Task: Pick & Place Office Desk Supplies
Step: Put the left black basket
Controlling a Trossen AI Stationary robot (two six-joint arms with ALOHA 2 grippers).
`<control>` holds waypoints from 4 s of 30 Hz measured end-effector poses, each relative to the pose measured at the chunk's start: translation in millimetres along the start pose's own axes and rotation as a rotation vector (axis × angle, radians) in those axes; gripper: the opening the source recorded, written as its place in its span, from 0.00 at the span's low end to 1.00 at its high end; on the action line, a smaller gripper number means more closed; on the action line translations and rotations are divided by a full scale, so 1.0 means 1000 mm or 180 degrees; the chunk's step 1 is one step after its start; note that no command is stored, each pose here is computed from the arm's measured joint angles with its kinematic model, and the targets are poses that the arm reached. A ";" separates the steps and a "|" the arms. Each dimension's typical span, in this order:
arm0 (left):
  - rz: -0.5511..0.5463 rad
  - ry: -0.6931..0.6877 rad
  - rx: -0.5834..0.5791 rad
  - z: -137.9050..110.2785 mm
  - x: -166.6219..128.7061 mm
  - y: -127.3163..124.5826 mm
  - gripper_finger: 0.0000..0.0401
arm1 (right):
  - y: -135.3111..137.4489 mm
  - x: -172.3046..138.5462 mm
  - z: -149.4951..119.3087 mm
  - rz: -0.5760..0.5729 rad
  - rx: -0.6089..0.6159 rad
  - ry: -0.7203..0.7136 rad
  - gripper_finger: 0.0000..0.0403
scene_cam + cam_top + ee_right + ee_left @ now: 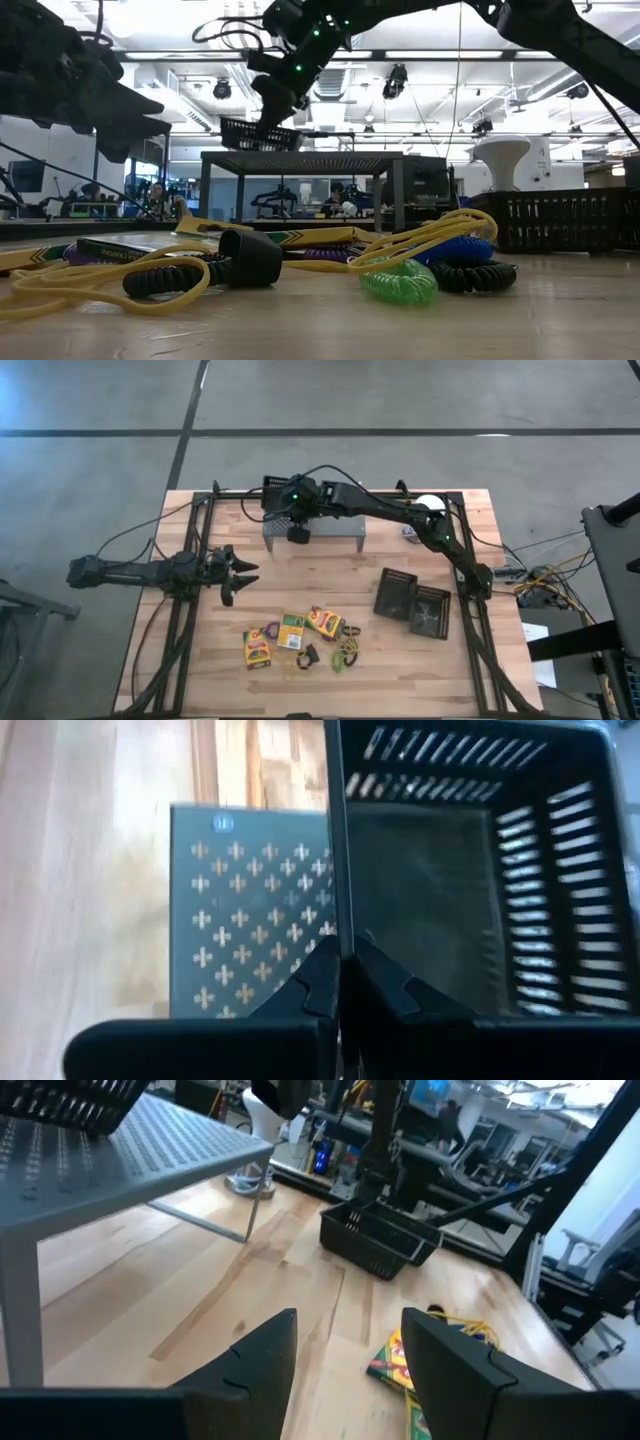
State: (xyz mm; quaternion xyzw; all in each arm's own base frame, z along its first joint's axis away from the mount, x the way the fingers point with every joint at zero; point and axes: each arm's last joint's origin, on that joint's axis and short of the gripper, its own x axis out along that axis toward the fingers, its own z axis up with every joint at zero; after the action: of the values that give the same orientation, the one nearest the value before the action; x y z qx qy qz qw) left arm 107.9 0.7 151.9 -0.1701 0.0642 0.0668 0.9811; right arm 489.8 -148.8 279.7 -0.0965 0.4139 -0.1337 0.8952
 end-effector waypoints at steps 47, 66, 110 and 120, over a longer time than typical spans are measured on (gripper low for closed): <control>0.0026 0.0082 -0.0025 -0.002 0.001 0.000 0.46 | 0.005 -0.073 -0.026 0.0546 -0.0471 0.0411 0.40; 0.0032 0.0081 -0.0023 -0.002 0.002 0.001 0.46 | -0.032 -0.070 -0.072 -0.0891 -0.0762 0.0068 0.43; 0.0523 -0.0116 -0.0097 0.004 0.000 0.004 0.45 | 0.003 -0.059 -0.047 0.0372 -0.0075 -0.0188 0.29; 0.0886 0.0021 0.0272 0.048 -0.008 -0.009 0.24 | 0.034 -0.043 -0.078 0.0423 0.0056 0.0091 0.24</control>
State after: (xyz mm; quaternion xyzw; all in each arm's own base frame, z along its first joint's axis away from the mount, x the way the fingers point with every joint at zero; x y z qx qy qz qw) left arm 106.7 7.9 200.8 -0.1178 0.0932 0.1989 0.9684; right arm 408.4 -107.4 250.7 -0.0590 0.4310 -0.0790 0.8969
